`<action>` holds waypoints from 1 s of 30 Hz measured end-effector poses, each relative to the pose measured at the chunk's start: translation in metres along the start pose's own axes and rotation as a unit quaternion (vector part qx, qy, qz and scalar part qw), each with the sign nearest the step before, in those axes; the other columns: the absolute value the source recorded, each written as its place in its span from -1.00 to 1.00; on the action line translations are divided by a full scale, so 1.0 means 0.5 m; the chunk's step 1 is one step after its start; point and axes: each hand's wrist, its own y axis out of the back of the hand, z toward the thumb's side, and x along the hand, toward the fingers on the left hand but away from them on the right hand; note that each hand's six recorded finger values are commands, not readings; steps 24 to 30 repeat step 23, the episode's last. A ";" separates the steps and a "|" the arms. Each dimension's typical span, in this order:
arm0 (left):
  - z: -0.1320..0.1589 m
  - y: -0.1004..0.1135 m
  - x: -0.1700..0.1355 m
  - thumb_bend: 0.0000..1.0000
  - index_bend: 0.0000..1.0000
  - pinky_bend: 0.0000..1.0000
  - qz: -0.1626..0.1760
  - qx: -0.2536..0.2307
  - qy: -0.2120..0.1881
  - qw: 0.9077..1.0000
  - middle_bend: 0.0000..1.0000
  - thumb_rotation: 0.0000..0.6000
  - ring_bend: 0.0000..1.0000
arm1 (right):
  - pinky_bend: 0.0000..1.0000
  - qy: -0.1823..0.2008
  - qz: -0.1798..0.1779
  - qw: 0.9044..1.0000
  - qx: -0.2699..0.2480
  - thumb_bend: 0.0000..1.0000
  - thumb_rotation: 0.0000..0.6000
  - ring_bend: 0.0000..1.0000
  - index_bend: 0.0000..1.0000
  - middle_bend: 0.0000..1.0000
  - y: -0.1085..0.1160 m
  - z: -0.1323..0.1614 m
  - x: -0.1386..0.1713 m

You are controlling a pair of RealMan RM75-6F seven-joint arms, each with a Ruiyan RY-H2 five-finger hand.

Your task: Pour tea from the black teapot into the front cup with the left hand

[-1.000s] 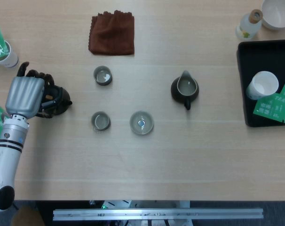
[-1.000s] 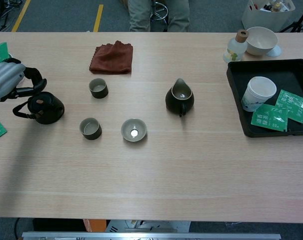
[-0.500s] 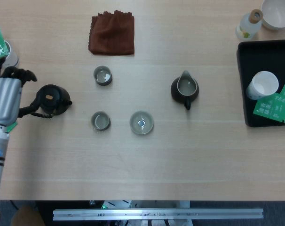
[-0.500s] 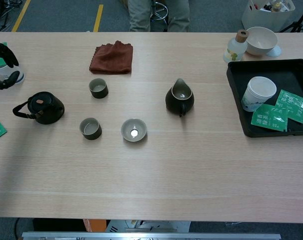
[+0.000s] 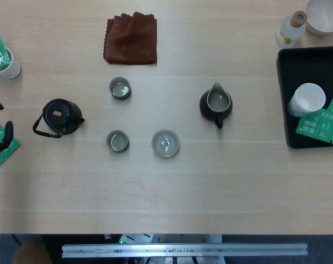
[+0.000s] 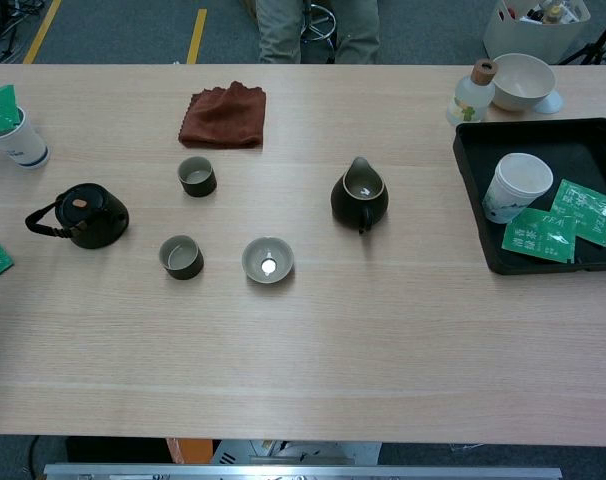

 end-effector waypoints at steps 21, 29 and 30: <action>-0.020 0.034 -0.050 -0.24 -0.22 -0.81 0.010 0.003 0.010 1.000 -0.21 0.43 -0.47 | -1.00 0.091 0.031 0.995 0.002 -1.00 1.00 -1.00 -0.58 -0.63 -0.021 0.079 0.012; -0.021 0.034 -0.050 -0.24 -0.22 -0.81 0.007 0.005 0.011 1.000 -0.21 0.46 -0.47 | -1.00 0.091 0.028 0.995 0.003 -1.00 1.00 -1.00 -0.58 -0.63 -0.018 0.080 0.012; -0.021 0.034 -0.050 -0.24 -0.22 -0.81 0.007 0.005 0.011 1.000 -0.21 0.46 -0.47 | -1.00 0.091 0.028 0.995 0.003 -1.00 1.00 -1.00 -0.58 -0.63 -0.018 0.080 0.012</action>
